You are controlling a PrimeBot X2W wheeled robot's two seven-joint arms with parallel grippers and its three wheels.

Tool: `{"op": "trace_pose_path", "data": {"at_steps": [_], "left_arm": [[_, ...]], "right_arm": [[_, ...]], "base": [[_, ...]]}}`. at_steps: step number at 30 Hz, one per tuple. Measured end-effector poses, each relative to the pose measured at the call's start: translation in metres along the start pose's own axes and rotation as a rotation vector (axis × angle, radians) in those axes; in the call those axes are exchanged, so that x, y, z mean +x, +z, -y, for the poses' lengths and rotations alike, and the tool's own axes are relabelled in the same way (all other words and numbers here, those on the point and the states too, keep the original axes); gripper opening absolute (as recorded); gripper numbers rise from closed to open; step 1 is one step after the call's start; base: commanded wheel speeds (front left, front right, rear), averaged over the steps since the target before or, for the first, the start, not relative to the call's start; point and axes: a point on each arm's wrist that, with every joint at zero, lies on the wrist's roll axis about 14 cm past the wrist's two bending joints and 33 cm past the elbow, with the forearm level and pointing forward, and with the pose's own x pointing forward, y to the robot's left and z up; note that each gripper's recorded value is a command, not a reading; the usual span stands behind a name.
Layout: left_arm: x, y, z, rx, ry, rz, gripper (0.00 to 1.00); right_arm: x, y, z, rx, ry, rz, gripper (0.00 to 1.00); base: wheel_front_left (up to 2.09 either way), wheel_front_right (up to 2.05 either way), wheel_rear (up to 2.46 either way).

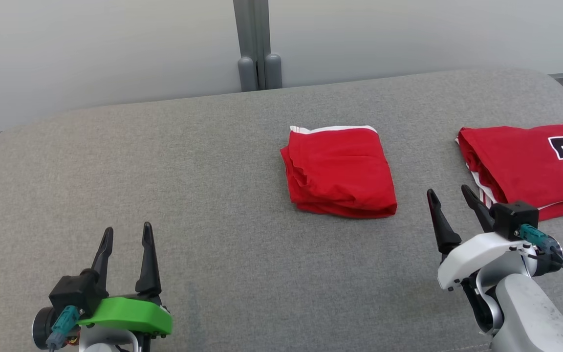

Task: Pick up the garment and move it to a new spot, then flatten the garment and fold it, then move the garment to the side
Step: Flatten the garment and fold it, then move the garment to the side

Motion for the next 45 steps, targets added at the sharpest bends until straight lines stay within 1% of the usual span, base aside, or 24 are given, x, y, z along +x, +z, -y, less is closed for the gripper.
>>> {"op": "trace_pose_path", "data": {"at_steps": [12,14,16,18,20,24,26,29,31,36,39,40,41,42,45], "left_arm": [[-0.002,-0.001,-0.005,0.0,0.012,-0.005,1.0],[-0.002,-0.003,-0.005,-0.001,0.013,-0.009,1.0],[-0.002,-0.005,-0.005,-0.002,0.01,-0.014,1.0],[-0.001,-0.005,-0.007,-0.004,0.017,-0.013,1.0],[0.001,-0.003,-0.011,-0.005,0.028,-0.007,1.0],[0.001,-0.002,-0.02,-0.009,0.054,-0.005,1.0],[0.001,-0.003,-0.026,-0.011,0.071,-0.005,1.0],[0.0,-0.005,-0.035,-0.015,0.098,-0.013,1.0],[0.0,-0.006,-0.04,-0.015,0.111,-0.016,1.0],[-0.001,-0.011,-0.048,-0.019,0.135,-0.031,1.0],[-0.003,-0.016,-0.053,-0.018,0.153,-0.045,1.0],[-0.003,-0.016,-0.055,-0.016,0.16,-0.048,1.0],[-0.003,-0.017,-0.057,-0.015,0.166,-0.05,1.0],[-0.004,-0.018,-0.058,-0.015,0.171,-0.053,1.0],[-0.004,-0.019,-0.061,-0.014,0.181,-0.056,1.0]], "right_arm": [[0.008,0.0,-0.004,0.02,0.009,-0.006,1.0],[0.016,-0.004,-0.006,0.033,0.013,-0.056,1.0],[0.032,-0.005,-0.01,0.069,0.022,-0.126,1.0],[0.048,0.008,-0.012,0.08,0.033,-0.118,1.0],[0.063,0.01,-0.012,0.072,0.041,-0.16,1.0],[0.084,-0.009,-0.007,0.088,0.021,-0.288,1.0],[0.094,-0.016,-0.007,0.086,0.015,-0.33,1.0],[0.103,-0.037,-0.01,0.126,0.0,-0.407,1.0],[0.106,-0.058,-0.013,0.129,-0.007,-0.479,1.0],[0.112,-0.092,-0.03,0.157,0.004,-0.586,1.0],[0.107,-0.116,-0.03,0.166,-0.01,-0.663,1.0],[0.107,-0.121,-0.032,0.163,-0.008,-0.688,0.71],[0.109,-0.124,-0.034,0.143,0.002,-0.705,0.33],[0.11,-0.125,-0.035,0.125,0.007,-0.711,0.0],[0.112,-0.126,-0.038,0.038,0.037,-0.725,0.0]], "base": [[0.0,0.0,0.0],[0.0,0.0,0.0],[0.0,0.0,0.0],[0.0,0.0,0.0],[0.0,0.0,0.0],[0.0,0.0,0.0],[0.0,0.0,0.0],[0.0,0.0,0.0],[0.0,0.0,0.0],[0.0,0.0,0.0],[0.0,0.0,0.0],[0.0,0.0,0.0],[0.0,0.0,0.0],[0.0,0.0,0.0],[0.0,0.0,0.0]]}}
